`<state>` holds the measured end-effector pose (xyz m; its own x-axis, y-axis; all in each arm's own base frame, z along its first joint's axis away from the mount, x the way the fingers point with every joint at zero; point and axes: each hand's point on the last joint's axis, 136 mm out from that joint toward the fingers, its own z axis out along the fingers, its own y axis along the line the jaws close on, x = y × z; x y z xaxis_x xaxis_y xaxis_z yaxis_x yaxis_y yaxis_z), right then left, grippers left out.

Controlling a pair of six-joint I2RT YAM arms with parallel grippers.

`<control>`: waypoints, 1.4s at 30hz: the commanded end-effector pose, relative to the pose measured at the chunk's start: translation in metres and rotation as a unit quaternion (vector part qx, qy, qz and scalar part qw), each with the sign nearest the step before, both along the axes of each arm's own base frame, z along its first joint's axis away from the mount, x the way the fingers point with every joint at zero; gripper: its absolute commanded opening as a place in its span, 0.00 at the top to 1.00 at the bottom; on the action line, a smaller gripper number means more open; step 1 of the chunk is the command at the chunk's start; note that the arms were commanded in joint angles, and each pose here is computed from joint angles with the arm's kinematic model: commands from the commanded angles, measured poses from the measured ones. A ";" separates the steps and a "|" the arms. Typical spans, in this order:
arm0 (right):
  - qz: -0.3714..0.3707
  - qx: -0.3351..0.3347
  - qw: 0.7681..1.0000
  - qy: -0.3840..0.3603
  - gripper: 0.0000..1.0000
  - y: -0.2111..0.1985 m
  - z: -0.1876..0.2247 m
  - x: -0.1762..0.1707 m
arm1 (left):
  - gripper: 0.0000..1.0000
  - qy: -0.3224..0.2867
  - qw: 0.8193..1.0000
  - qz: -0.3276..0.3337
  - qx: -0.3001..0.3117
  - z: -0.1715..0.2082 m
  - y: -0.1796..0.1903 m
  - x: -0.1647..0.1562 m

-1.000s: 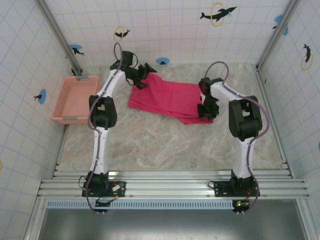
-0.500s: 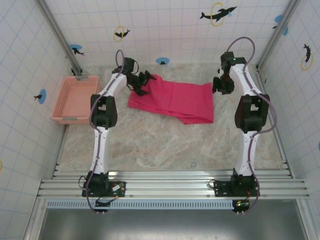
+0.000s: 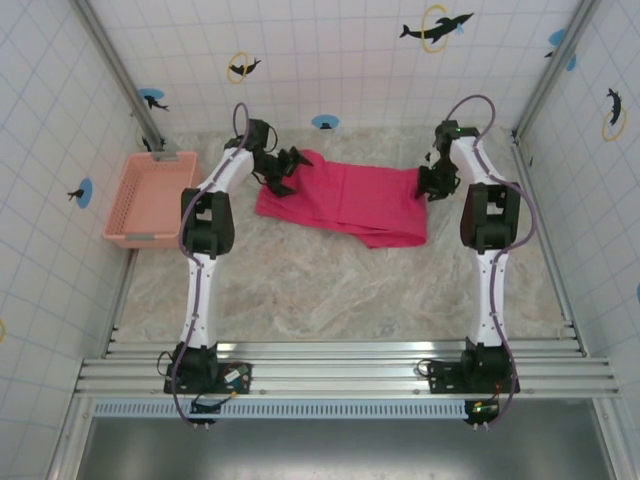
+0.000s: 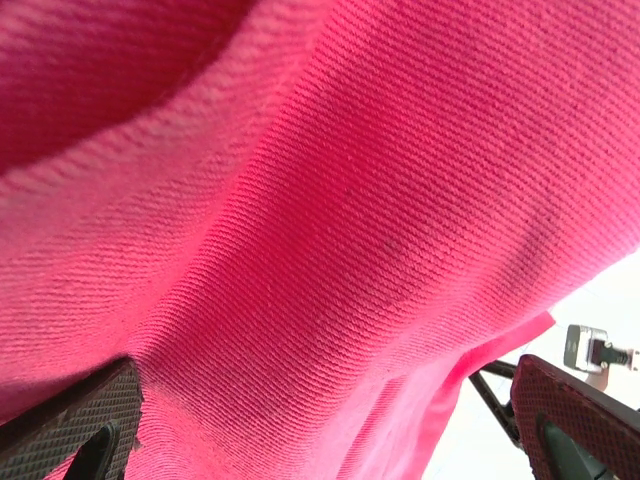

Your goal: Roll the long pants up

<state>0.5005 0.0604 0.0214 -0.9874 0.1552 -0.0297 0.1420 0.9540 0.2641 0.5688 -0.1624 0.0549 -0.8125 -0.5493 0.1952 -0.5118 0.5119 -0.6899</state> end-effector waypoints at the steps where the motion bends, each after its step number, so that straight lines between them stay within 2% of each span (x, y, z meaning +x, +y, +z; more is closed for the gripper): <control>1: -0.003 0.041 0.999 0.007 0.69 0.016 -0.013 0.006 | 0.03 0.051 0.998 -0.001 0.028 -0.020 0.009 -0.020; 4: -0.003 0.048 0.999 0.012 0.79 0.020 -0.015 0.005 | 0.03 0.051 0.998 0.009 0.030 -0.024 0.010 -0.016; 6: -0.004 0.047 0.999 0.020 0.91 0.020 -0.018 0.001 | 0.03 0.050 0.998 0.019 0.030 -0.028 0.010 -0.011; 9: -0.007 0.035 0.999 0.037 1.00 0.016 -0.019 -0.009 | 0.03 0.048 0.998 0.038 0.027 -0.034 0.009 -0.002; 13: -0.009 0.014 0.998 0.067 1.00 0.009 -0.014 -0.036 | 0.03 0.043 0.997 0.063 0.017 -0.045 0.001 0.017; 19: -0.011 0.009 0.996 0.084 1.00 0.019 0.014 -0.097 | 0.03 0.029 0.994 0.105 -0.018 -0.063 -0.021 0.054; 23: -0.010 0.036 0.993 0.112 1.00 0.051 0.019 -0.155 | 0.03 0.024 0.988 0.140 -0.054 -0.078 -0.036 0.073; 29: 0.072 0.052 0.984 0.157 1.00 0.132 0.017 -0.224 | 0.03 0.019 0.985 0.154 -0.073 -0.089 -0.040 0.082; 32: 0.118 0.072 0.973 0.184 0.98 0.170 0.017 -0.245 | 0.03 0.007 0.986 0.149 -0.068 -0.083 -0.038 0.084; 36: 0.174 0.079 0.959 0.207 0.87 0.200 0.012 -0.268 | 0.03 -0.004 0.988 0.140 -0.063 -0.077 -0.038 0.084; 39: 0.217 0.105 0.946 0.218 0.69 0.226 0.016 -0.282 | 0.03 -0.009 0.989 0.129 -0.072 -0.073 -0.041 0.083; 42: 0.276 0.096 0.934 0.205 0.58 0.233 0.036 -0.286 | 0.03 -0.029 0.990 0.114 -0.077 -0.059 -0.040 0.086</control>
